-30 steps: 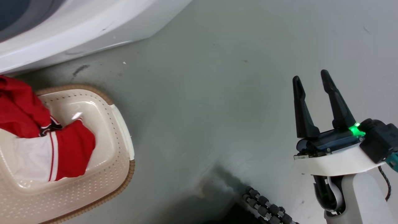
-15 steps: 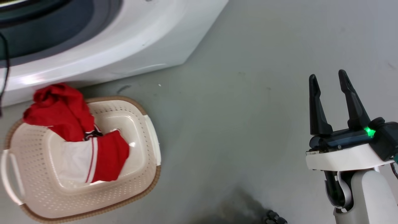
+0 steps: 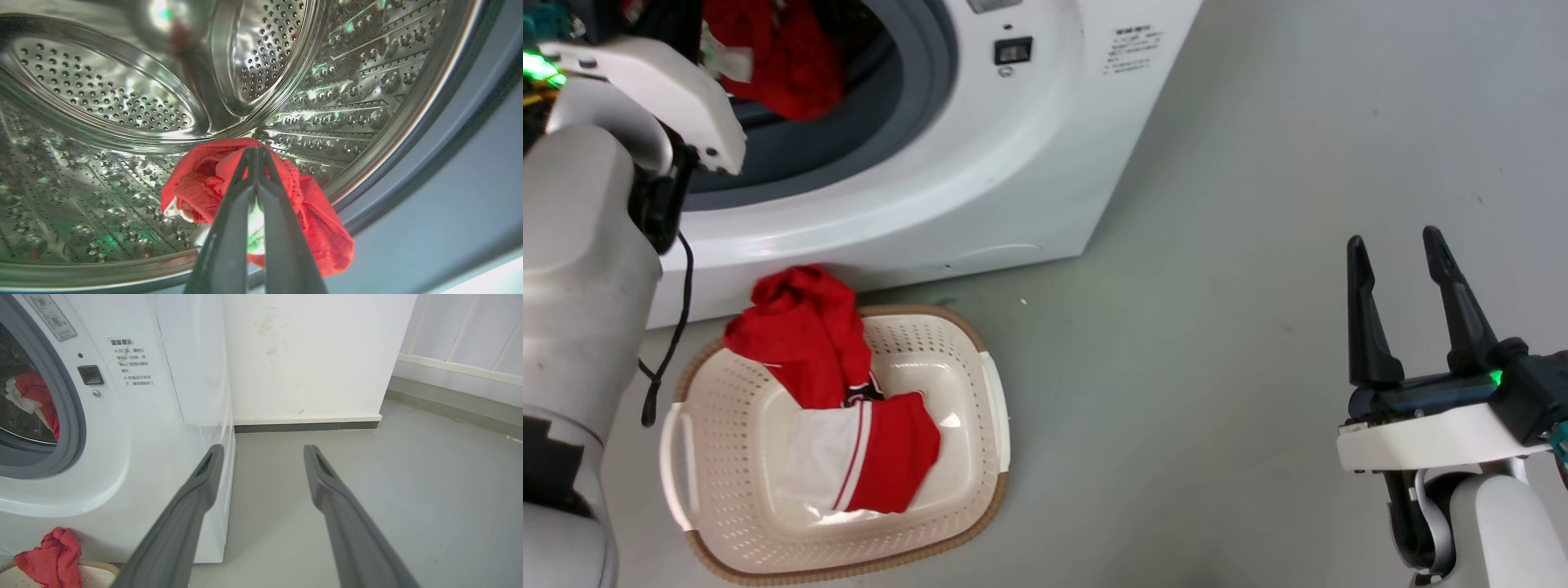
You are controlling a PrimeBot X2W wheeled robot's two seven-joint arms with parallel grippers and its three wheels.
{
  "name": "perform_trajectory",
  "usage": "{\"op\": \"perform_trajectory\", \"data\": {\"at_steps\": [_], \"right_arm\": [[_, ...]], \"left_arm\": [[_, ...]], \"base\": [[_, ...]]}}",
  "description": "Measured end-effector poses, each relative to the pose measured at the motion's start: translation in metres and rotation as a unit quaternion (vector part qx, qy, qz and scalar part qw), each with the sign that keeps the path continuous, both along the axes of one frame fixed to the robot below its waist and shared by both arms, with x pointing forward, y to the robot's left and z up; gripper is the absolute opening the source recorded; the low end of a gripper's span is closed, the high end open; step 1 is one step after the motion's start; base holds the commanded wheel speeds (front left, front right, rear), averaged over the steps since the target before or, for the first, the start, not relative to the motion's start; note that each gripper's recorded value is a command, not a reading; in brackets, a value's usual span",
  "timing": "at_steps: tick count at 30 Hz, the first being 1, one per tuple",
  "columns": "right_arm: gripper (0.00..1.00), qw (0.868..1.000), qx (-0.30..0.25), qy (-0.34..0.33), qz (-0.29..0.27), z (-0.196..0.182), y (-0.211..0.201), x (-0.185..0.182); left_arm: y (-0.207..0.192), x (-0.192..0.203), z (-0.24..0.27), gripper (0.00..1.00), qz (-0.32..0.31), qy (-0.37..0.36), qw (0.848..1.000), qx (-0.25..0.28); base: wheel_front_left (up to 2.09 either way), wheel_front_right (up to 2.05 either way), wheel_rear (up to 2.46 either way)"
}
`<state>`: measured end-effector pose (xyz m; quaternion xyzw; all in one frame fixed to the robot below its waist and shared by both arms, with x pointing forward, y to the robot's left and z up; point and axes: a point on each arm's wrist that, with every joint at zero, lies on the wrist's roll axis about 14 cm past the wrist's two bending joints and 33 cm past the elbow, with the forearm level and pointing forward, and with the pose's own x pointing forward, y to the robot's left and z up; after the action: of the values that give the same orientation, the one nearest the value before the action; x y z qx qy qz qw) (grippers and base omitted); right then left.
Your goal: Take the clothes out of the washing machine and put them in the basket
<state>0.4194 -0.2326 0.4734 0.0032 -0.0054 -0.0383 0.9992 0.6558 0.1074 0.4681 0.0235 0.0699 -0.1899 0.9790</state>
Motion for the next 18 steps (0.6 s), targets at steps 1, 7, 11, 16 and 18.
{"op": "perform_trajectory", "data": {"at_steps": [1,7,11,16,18], "right_arm": [[1.0,1.0,0.0,-0.003,0.004,0.002,0.003,0.0],[1.0,1.0,0.001,-0.021,0.014,0.016,0.01,-0.004],[1.0,0.999,0.003,-0.027,0.019,0.022,0.014,-0.011],[1.0,0.999,0.004,-0.042,0.02,0.033,0.016,-0.019],[1.0,0.999,0.005,-0.048,0.02,0.037,0.016,-0.022]], "left_arm": [[0.003,-0.004,0.005,0.0,0.003,-0.005,1.0,0.0],[0.006,-0.031,0.044,0.0,0.001,-0.057,0.998,-0.005],[0.008,-0.058,0.06,0.0,0.002,-0.082,0.997,-0.013],[0.01,-0.097,0.073,0.0,-0.004,-0.104,0.994,-0.017],[0.011,-0.114,0.076,0.0,-0.006,-0.108,0.994,-0.018]], "base": [[0.0,0.0,0.0],[0.0,0.0,0.0],[0.0,0.0,0.0],[0.0,0.0,0.0],[0.0,0.0,0.0]]}}
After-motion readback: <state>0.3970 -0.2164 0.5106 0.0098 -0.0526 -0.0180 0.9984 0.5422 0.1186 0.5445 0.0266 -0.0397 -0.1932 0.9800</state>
